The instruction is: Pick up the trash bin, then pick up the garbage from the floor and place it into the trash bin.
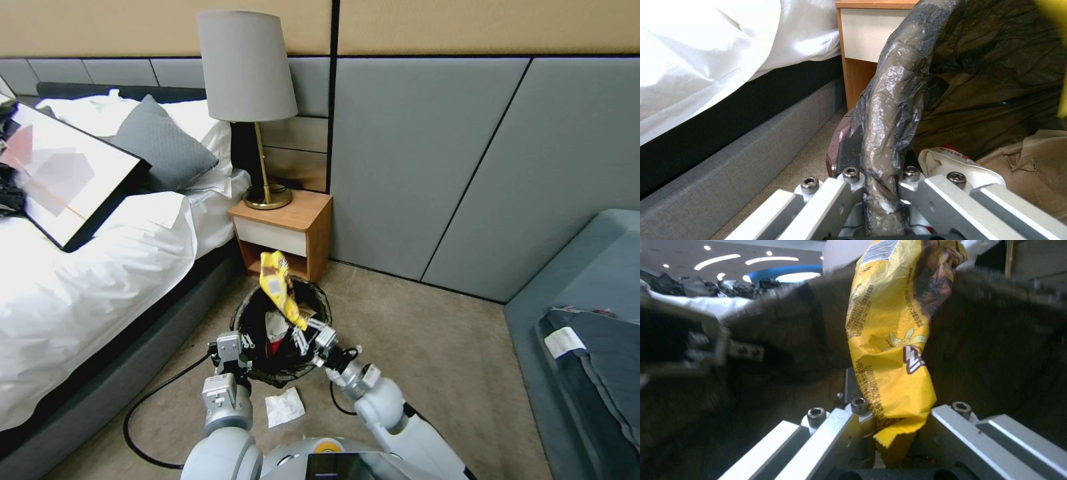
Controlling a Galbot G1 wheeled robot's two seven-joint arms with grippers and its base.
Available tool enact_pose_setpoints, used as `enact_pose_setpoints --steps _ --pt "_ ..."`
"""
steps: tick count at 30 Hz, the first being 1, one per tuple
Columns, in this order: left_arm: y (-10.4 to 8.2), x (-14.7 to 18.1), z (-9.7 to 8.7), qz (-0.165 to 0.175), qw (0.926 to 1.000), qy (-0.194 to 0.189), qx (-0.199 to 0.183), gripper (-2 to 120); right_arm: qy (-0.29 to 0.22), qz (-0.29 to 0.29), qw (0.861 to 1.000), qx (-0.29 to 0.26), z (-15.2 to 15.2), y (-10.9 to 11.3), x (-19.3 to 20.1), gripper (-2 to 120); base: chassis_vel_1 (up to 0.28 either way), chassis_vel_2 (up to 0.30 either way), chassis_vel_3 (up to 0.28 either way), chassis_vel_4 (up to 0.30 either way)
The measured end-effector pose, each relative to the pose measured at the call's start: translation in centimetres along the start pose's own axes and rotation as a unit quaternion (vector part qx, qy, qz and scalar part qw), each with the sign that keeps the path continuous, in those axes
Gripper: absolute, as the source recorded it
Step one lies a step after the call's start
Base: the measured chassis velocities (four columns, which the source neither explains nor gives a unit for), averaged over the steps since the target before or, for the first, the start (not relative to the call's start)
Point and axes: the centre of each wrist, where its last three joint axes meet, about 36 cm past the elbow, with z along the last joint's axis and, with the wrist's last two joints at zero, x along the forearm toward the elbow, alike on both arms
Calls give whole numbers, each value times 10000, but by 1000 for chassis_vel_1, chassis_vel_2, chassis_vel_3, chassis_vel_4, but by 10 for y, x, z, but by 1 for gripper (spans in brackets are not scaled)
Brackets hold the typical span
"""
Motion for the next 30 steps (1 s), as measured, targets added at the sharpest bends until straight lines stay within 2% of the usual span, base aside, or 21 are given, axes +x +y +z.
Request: enact_pose_setpoints --steps 20,21,22,25,28,30 --pt "0 0 0 0 10000 0 -1 0 241 324 9992 79 16 -13 7 0 0 0 0 0" --pt "0 0 0 2 10000 1 0 0 253 337 9991 82 17 -13 7 6 0 0 0 0" --pt "0 0 0 2 10000 1 0 0 253 337 9991 82 17 -13 7 6 0 0 0 0" --pt "0 0 0 7 10000 2 2 0 278 366 9989 99 17 -14 10 22 0 0 0 0" --pt "0 0 0 9 10000 2 2 0 276 377 9988 110 17 -15 10 28 0 0 0 0" --pt "0 0 0 9 10000 2 3 0 274 378 9988 118 17 -15 11 40 0 0 0 0"
